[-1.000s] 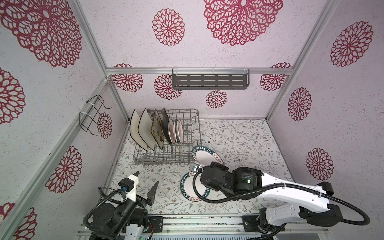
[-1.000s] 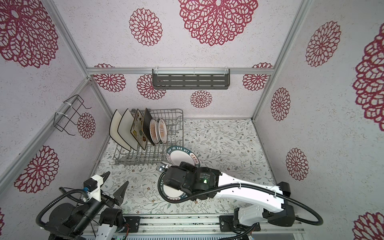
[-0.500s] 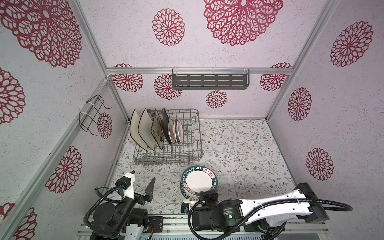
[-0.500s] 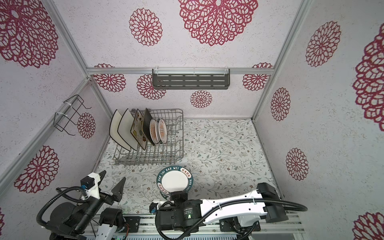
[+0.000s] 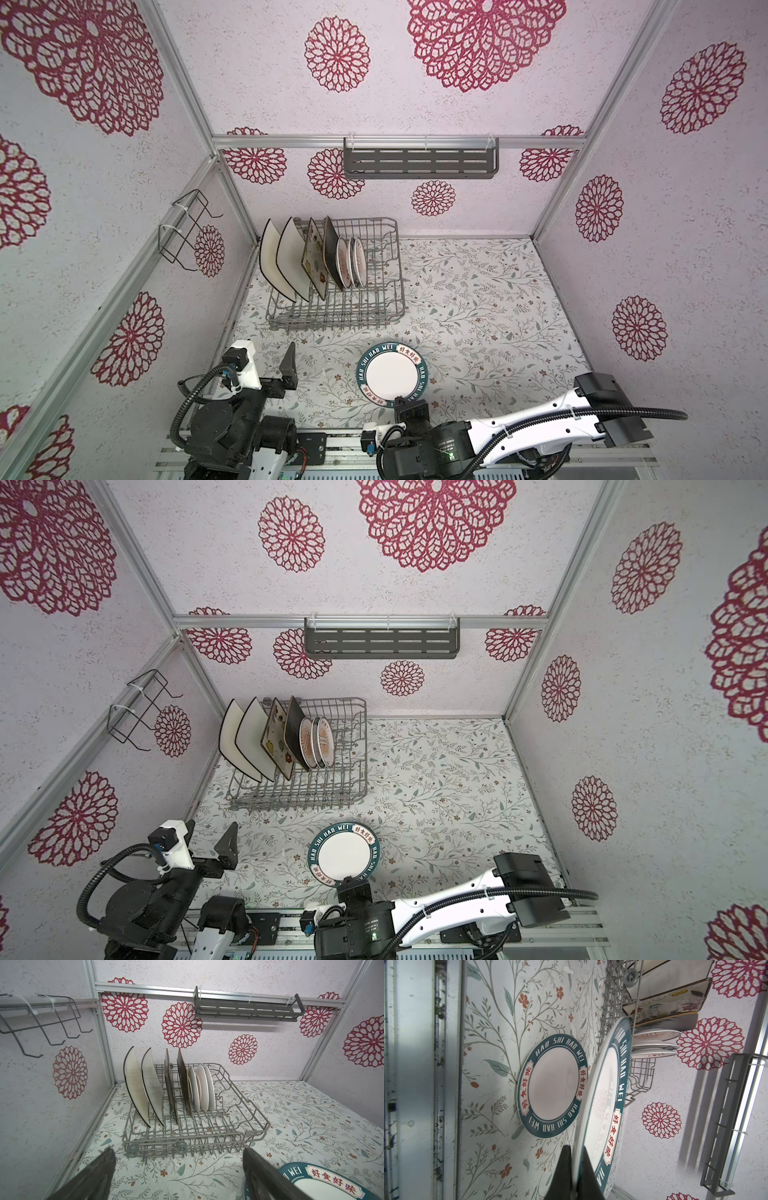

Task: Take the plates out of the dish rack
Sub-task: 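Carry the plate toward the robot and lower it onto the first plate, then set the green-rimmed plate on the first plate and open the right gripper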

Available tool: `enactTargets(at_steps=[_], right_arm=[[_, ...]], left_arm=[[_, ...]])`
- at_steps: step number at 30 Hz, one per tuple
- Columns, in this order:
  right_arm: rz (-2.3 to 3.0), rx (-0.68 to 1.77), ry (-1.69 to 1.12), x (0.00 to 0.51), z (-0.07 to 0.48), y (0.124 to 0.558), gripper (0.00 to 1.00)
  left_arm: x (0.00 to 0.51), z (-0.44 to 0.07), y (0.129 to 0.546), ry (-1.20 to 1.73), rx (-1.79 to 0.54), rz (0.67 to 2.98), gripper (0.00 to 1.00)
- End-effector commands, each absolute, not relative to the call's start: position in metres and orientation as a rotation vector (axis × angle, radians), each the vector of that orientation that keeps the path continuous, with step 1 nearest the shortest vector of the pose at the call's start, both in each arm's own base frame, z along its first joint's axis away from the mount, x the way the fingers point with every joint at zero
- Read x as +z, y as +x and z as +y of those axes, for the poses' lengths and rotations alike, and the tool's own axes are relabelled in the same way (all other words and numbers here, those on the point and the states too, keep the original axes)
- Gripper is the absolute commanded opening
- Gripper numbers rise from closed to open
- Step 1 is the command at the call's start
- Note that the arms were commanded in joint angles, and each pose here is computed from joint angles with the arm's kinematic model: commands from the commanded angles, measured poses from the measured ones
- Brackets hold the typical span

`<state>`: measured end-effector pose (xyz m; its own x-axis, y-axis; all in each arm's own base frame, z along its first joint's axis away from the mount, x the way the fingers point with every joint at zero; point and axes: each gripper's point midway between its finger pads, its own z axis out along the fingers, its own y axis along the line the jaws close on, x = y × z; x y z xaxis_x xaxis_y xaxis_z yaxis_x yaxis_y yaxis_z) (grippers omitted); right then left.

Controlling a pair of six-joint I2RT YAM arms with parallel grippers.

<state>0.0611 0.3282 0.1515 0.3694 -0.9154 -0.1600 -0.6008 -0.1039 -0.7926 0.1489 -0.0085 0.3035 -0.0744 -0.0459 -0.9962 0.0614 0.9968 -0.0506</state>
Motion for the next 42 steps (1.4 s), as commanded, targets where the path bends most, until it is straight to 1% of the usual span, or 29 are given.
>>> enactTargets(at_steps=[1, 6, 11, 20, 31, 36, 40, 42], right_arm=[[1.310, -0.485, -1.728, 0.160, 0.335, 0.065, 0.00], [1.310, -0.518, -1.730, 0.137, 0.336, 0.069, 0.00], [1.318, -0.543, -1.713, 0.125, 0.334, 0.073, 0.00], [1.355, -0.524, -1.702, 0.113, 0.334, 0.078, 0.00], [1.385, -0.506, -1.737, 0.098, 0.337, 0.082, 0.03], [1.395, -0.496, -1.757, 0.092, 0.340, 0.082, 0.05], [1.407, -0.476, -1.753, 0.089, 0.344, 0.083, 0.13], [1.412, -0.466, -1.759, 0.088, 0.345, 0.082, 0.14]], left_arm=[[0.309, -0.002, 0.150, -0.028, -0.066, 1.609, 0.97], [0.307, -0.003, 0.151, -0.026, -0.069, 1.613, 0.97], [0.306, -0.004, 0.152, -0.019, -0.075, 1.619, 0.97], [0.306, -0.007, 0.152, -0.001, -0.087, 1.615, 0.97], [0.306, -0.010, 0.151, 0.016, -0.098, 1.618, 0.97], [0.306, -0.011, 0.151, 0.022, -0.102, 1.618, 0.97], [0.306, -0.014, 0.150, 0.042, -0.111, 1.620, 0.97], [0.306, -0.015, 0.150, 0.047, -0.113, 1.620, 0.97]])
